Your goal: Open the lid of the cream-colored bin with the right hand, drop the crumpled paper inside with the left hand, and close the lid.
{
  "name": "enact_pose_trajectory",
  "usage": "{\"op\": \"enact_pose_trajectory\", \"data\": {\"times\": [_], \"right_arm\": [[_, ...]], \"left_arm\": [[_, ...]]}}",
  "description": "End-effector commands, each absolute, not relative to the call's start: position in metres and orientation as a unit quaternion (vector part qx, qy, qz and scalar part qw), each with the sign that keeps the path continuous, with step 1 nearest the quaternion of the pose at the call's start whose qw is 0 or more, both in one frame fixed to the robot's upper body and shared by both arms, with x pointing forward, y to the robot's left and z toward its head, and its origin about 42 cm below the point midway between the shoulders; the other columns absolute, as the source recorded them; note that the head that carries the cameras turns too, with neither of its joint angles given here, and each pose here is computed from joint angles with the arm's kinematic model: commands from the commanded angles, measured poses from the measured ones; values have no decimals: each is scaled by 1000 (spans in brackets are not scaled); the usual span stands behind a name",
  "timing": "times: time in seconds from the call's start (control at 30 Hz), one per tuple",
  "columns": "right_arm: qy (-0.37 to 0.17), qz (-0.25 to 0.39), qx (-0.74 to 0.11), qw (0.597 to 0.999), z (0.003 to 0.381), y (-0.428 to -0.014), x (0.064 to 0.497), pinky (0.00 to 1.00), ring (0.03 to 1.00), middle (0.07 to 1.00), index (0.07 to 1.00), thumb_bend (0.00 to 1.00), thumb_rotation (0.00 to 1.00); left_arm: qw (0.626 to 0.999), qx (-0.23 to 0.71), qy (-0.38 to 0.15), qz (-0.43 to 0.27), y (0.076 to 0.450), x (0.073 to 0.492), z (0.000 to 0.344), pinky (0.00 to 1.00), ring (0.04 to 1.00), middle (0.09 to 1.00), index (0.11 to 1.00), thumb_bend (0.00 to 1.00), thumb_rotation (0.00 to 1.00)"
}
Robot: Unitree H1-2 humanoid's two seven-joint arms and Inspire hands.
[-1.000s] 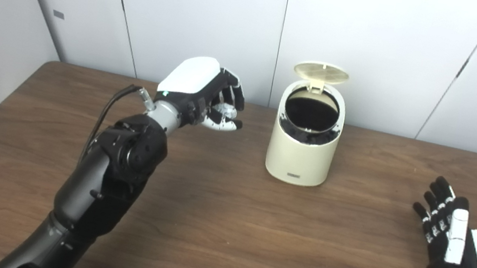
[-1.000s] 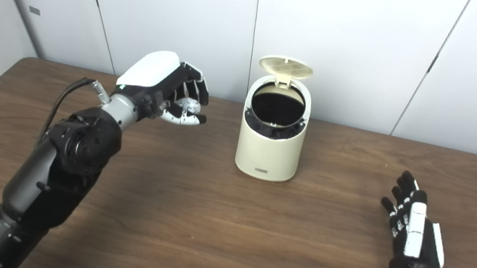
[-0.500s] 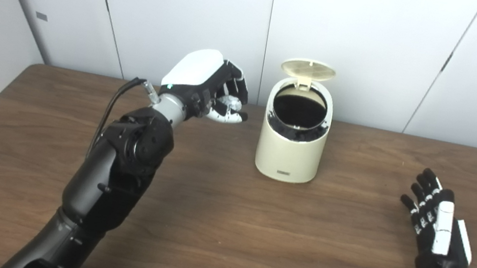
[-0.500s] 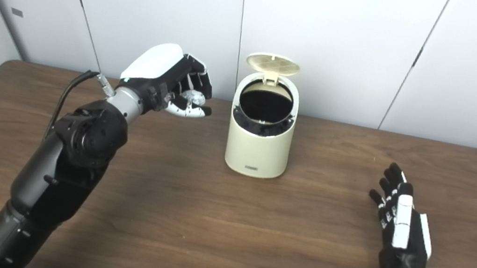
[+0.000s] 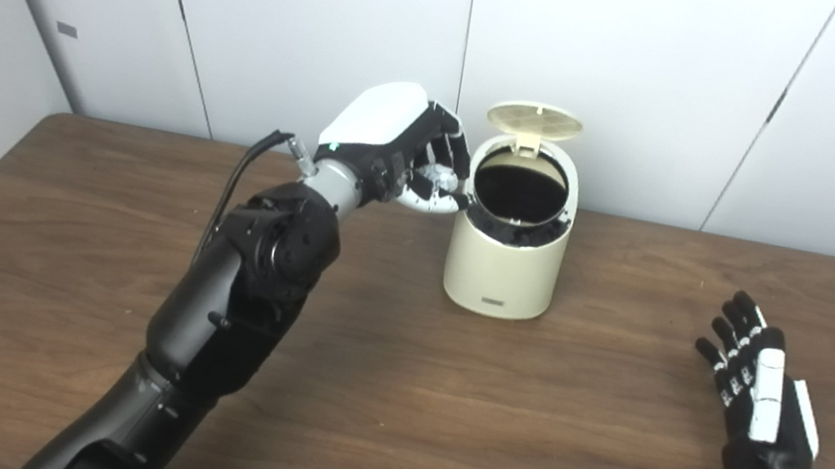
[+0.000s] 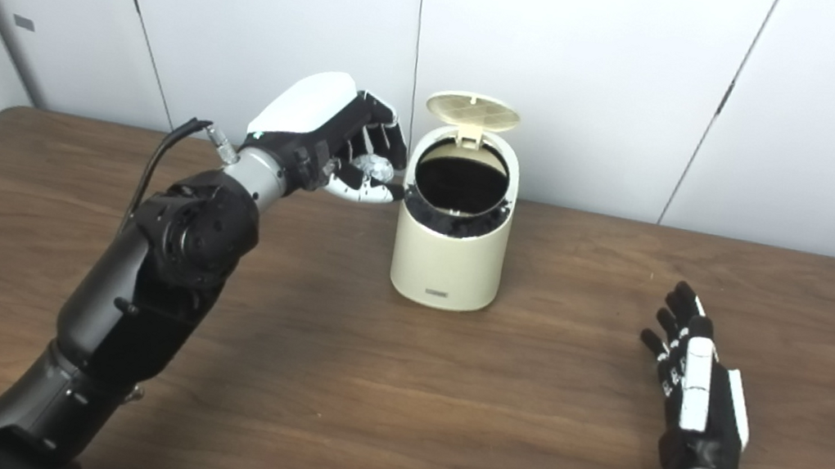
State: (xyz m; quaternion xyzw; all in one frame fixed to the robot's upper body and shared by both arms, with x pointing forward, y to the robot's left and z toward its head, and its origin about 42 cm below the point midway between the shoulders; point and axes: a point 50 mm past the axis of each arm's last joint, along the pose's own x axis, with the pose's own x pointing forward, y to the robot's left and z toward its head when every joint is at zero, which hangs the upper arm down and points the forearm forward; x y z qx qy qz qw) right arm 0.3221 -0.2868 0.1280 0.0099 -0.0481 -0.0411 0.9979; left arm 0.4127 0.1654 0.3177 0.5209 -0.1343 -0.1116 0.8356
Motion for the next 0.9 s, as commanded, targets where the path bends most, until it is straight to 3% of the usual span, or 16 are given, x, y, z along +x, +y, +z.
{"op": "enact_pose_trajectory", "data": {"times": [0.0, 0.23, 0.67, 0.73, 0.87], "right_arm": [[-68, -41, 8, 997, 136, -287, 327, 890, 949, 949, 936, 548, 1000], [-69, -41, 6, 997, 136, -287, 329, 889, 951, 949, 938, 549, 1000], [-69, -44, 6, 997, 135, -282, 329, 881, 949, 946, 936, 537, 1000], [-70, -44, 2, 997, 135, -282, 329, 876, 947, 946, 936, 534, 1000], [-69, -46, 6, 997, 134, -280, 330, 873, 945, 946, 930, 549, 1000]], "left_arm": [[823, 529, -194, -78, 158, 416, 354, 407, 408, 492, 500, 477, 0], [823, 524, -203, -79, 150, 417, 361, 358, 401, 480, 497, 475, 0], [812, 528, -228, -102, 131, 418, 359, 351, 386, 468, 505, 473, 0], [810, 528, -232, -105, 127, 419, 359, 403, 392, 468, 512, 475, 0], [810, 524, -237, -112, 120, 421, 358, 392, 383, 480, 499, 476, 0]]}}
